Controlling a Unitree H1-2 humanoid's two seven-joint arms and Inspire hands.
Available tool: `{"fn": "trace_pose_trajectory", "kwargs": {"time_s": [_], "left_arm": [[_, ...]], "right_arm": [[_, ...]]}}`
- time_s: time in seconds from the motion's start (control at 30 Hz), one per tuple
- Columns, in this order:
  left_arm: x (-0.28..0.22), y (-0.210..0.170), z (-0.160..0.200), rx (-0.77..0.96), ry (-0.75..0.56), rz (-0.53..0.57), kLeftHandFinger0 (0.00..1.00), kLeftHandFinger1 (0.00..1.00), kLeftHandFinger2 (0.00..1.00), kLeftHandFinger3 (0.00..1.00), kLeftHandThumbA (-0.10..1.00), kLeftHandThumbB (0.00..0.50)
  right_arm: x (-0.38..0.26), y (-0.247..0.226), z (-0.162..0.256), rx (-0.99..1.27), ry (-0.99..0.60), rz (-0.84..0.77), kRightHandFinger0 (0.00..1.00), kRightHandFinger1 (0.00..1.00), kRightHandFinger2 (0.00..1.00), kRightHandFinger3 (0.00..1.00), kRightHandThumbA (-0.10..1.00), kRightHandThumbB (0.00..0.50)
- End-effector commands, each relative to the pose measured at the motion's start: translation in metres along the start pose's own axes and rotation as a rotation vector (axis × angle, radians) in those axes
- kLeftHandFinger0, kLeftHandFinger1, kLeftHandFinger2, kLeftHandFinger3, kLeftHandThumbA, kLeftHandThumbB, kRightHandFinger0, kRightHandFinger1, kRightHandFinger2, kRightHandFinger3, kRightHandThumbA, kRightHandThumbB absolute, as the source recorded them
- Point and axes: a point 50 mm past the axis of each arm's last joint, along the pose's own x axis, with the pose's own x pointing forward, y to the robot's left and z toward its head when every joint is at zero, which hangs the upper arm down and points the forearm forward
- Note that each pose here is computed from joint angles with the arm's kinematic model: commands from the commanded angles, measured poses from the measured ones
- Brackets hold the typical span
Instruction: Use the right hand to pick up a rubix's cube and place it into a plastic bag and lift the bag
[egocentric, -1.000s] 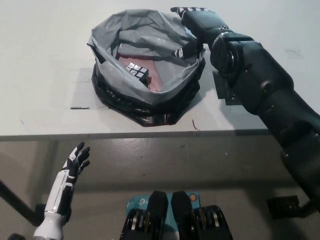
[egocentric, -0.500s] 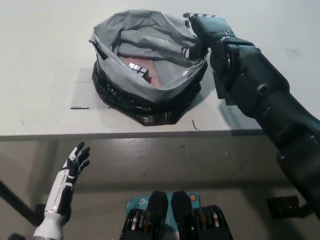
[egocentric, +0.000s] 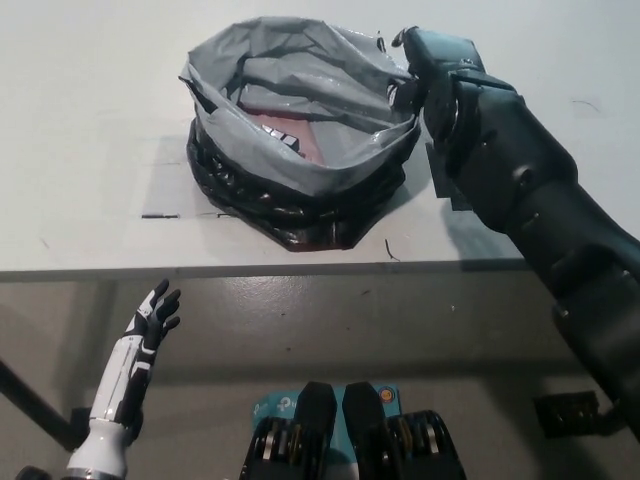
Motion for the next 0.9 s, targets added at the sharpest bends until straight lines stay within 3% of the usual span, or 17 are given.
{"fn": "trace_pose_trajectory", "kwargs": {"time_s": [0.0, 0.03, 0.07, 0.17, 0.2, 0.23, 0.27, 0.33, 0.37, 0.4, 0.43, 0.47, 0.5, 0.57, 0.6, 0.73, 0.87], "left_arm": [[0.009, 0.005, 0.011, 0.017, -0.055, -0.010, 1.00, 1.00, 1.00, 1.00, 0.96, 0.207], [0.009, 0.005, 0.011, 0.014, -0.054, -0.010, 1.00, 1.00, 1.00, 1.00, 0.95, 0.206], [0.009, 0.005, 0.012, 0.012, -0.053, -0.009, 1.00, 1.00, 1.00, 1.00, 0.95, 0.207], [0.010, 0.007, 0.011, 0.022, -0.057, -0.013, 1.00, 1.00, 1.00, 1.00, 0.96, 0.215], [0.010, 0.007, 0.011, 0.025, -0.058, -0.015, 1.00, 1.00, 1.00, 1.00, 0.96, 0.210], [0.011, 0.006, 0.011, 0.027, -0.060, -0.015, 1.00, 1.00, 1.00, 1.00, 0.96, 0.209], [0.012, 0.006, 0.011, 0.021, -0.059, -0.014, 1.00, 1.00, 1.00, 1.00, 0.96, 0.212], [0.013, 0.006, 0.011, 0.020, -0.059, -0.013, 1.00, 1.00, 1.00, 1.00, 0.96, 0.216], [0.013, 0.007, 0.012, 0.021, -0.059, -0.012, 1.00, 1.00, 1.00, 1.00, 0.96, 0.221], [0.013, 0.007, 0.012, 0.021, -0.060, -0.012, 1.00, 1.00, 1.00, 1.00, 0.96, 0.221], [0.013, 0.007, 0.011, 0.020, -0.060, -0.013, 1.00, 1.00, 1.00, 1.00, 0.96, 0.213], [0.013, 0.008, 0.011, 0.022, -0.061, -0.014, 1.00, 1.00, 1.00, 1.00, 0.96, 0.206], [0.013, 0.008, 0.011, 0.032, -0.062, -0.017, 1.00, 1.00, 1.00, 1.00, 0.97, 0.194], [0.012, 0.007, 0.011, 0.035, -0.064, -0.018, 1.00, 1.00, 1.00, 1.00, 0.97, 0.180], [0.012, 0.007, 0.011, 0.035, -0.060, -0.018, 1.00, 1.00, 1.00, 1.00, 0.98, 0.189], [0.011, 0.007, 0.010, 0.026, -0.057, -0.017, 1.00, 1.00, 1.00, 1.00, 0.98, 0.189], [0.012, 0.007, 0.012, 0.027, -0.061, -0.015, 0.98, 1.00, 1.00, 1.00, 0.98, 0.188]], "right_arm": [[-0.002, -0.045, 0.009, 0.107, -0.014, -0.060, 0.75, 0.88, 0.89, 0.90, 0.43, 0.245], [-0.001, -0.046, 0.009, 0.119, -0.010, -0.052, 0.88, 1.00, 1.00, 0.93, 0.43, 0.233], [-0.001, -0.046, 0.007, 0.141, -0.010, -0.041, 1.00, 1.00, 1.00, 0.95, 0.42, 0.235], [-0.001, -0.046, 0.002, 0.216, -0.015, -0.019, 1.00, 1.00, 1.00, 1.00, 0.37, 0.228], [-0.001, -0.046, 0.000, 0.250, -0.015, -0.008, 0.80, 0.89, 0.86, 1.00, 0.34, 0.220], [0.000, -0.048, -0.002, 0.267, -0.012, -0.004, 0.74, 0.85, 0.84, 1.00, 0.34, 0.223], [0.000, -0.049, -0.005, 0.295, -0.019, 0.000, 0.48, 0.58, 0.61, 0.87, 0.30, 0.223], [0.001, -0.050, -0.007, 0.308, -0.021, 0.002, 0.58, 0.73, 0.74, 0.77, 0.32, 0.226], [0.001, -0.051, -0.008, 0.322, -0.021, 0.006, 0.26, 0.37, 0.38, 0.65, 0.31, 0.221], [0.001, -0.051, -0.009, 0.332, -0.021, 0.009, 0.26, 0.37, 0.38, 0.65, 0.31, 0.221], [0.002, -0.051, -0.011, 0.360, -0.023, 0.018, 0.05, 0.11, 0.21, 0.45, 0.31, 0.215], [0.002, -0.052, -0.013, 0.384, -0.022, 0.034, 0.01, 0.06, 0.20, 0.39, 0.31, 0.199], [0.003, -0.051, -0.016, 0.457, -0.017, 0.073, 0.00, 0.10, 0.34, 0.36, 0.27, 0.183], [0.003, -0.051, -0.020, 0.563, -0.012, 0.107, 0.00, 0.14, 0.43, 0.41, 0.22, 0.182], [0.004, -0.048, -0.024, 0.640, -0.013, 0.122, 0.00, 0.27, 0.60, 0.39, 0.21, 0.189], [0.007, -0.034, -0.036, 0.915, 0.014, 0.183, 0.00, 0.31, 0.76, 0.33, 0.23, 0.189], [0.008, -0.022, -0.040, 1.114, 0.015, 0.238, 0.00, 0.26, 0.68, 0.31, 0.18, 0.179]]}}
